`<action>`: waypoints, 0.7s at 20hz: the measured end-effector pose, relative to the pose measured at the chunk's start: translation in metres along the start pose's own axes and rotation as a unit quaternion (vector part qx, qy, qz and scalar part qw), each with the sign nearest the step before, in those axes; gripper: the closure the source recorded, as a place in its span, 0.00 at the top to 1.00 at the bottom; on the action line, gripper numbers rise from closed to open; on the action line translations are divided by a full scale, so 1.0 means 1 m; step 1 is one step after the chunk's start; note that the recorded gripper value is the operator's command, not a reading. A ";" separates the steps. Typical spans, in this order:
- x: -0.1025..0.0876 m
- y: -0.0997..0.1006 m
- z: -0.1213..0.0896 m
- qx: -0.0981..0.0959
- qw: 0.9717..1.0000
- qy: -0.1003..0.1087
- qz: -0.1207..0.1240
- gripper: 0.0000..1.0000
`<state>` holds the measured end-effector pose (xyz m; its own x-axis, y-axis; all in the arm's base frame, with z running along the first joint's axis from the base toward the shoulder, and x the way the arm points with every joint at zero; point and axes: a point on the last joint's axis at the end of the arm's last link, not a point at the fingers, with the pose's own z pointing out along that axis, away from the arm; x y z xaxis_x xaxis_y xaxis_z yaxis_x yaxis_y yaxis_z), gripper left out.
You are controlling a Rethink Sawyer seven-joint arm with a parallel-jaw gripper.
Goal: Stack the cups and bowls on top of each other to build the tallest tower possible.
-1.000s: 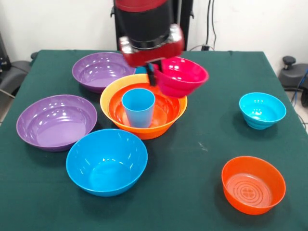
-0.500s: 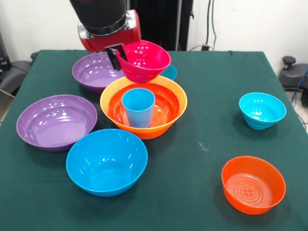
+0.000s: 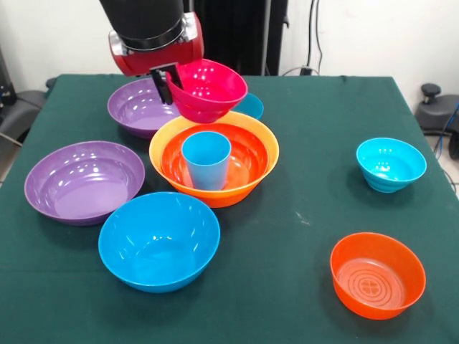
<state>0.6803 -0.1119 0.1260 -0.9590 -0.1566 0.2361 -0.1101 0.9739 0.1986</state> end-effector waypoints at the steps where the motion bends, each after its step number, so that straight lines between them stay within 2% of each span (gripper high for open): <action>1: -0.001 0.001 0.000 0.000 1.000 -0.001 -0.002 0.00; 8: -0.007 0.009 0.002 0.002 1.000 -0.005 -0.019 0.00; 14: -0.013 0.017 0.012 0.004 0.999 -0.007 -0.037 0.00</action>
<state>0.6875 -0.0913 0.1146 -0.9520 -0.2251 0.2075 -0.1822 0.9612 0.2071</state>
